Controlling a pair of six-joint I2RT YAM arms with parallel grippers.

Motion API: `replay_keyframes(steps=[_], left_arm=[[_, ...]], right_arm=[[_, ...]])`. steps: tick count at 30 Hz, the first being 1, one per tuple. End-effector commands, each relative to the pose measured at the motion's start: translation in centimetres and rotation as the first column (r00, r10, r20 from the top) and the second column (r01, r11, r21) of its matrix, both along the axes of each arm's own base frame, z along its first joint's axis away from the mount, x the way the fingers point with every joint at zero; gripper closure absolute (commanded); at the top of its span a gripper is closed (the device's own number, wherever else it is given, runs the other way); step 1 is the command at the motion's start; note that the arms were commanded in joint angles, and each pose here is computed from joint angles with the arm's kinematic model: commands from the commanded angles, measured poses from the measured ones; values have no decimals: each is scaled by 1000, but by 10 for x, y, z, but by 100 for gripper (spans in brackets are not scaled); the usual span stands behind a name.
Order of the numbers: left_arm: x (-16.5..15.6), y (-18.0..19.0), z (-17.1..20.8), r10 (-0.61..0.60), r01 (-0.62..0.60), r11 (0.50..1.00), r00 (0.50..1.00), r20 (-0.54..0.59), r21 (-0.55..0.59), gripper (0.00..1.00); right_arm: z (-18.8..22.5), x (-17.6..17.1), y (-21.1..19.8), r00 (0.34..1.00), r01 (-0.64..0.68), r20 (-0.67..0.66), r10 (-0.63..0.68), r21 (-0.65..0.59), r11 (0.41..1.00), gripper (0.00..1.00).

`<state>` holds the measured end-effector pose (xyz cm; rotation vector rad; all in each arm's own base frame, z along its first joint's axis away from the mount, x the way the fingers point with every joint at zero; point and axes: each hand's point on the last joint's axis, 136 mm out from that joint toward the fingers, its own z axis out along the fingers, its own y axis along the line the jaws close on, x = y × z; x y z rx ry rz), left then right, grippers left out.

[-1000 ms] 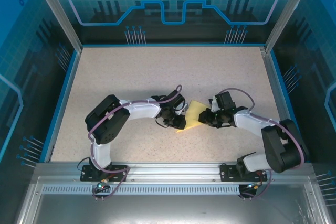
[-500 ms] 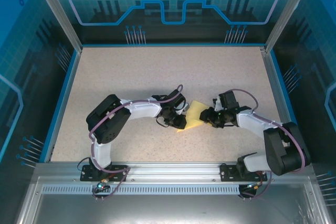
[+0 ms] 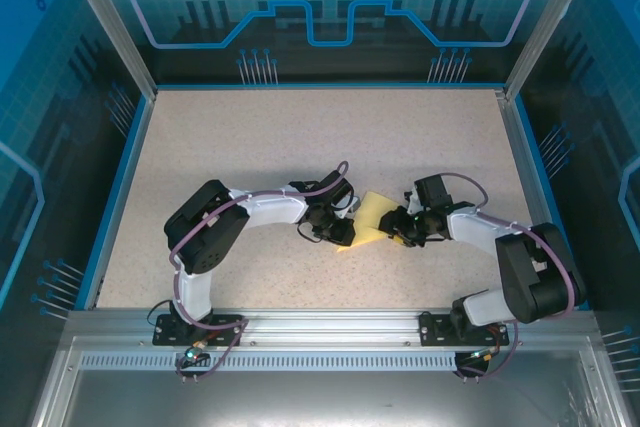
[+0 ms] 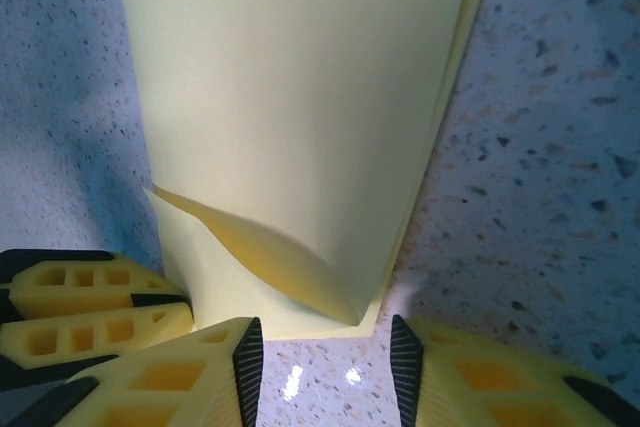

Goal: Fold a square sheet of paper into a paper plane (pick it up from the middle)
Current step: Fourth fold the wing at the center of the table.

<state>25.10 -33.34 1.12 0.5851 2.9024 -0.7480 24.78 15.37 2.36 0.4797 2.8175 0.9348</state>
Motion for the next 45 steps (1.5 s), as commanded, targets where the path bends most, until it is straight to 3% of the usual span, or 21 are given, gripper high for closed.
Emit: replay_keyframes(steps=[1, 22, 38, 45], left_arm=[[-10, 28, -43, 2, 2, 991, 999, -32, 135, 84], [-10, 26, -43, 0, 5, 992, 999, -41, 128, 84], [0, 8, -16, 48, -53, 998, 993, -108, -41, 81], [7, 5, -1, 52, -60, 995, 994, -99, -77, 80]], right_arm=[[7, 6, 9, 1000, -8, 10, 7, 36, 999, 60], [16, 10, 18, 999, 6, 39, -11, 118, 993, 62], [10, 5, 32, 998, -14, 56, 6, 151, 988, 63], [-2, 4, 28, 999, -21, 31, 18, 82, 996, 72]])
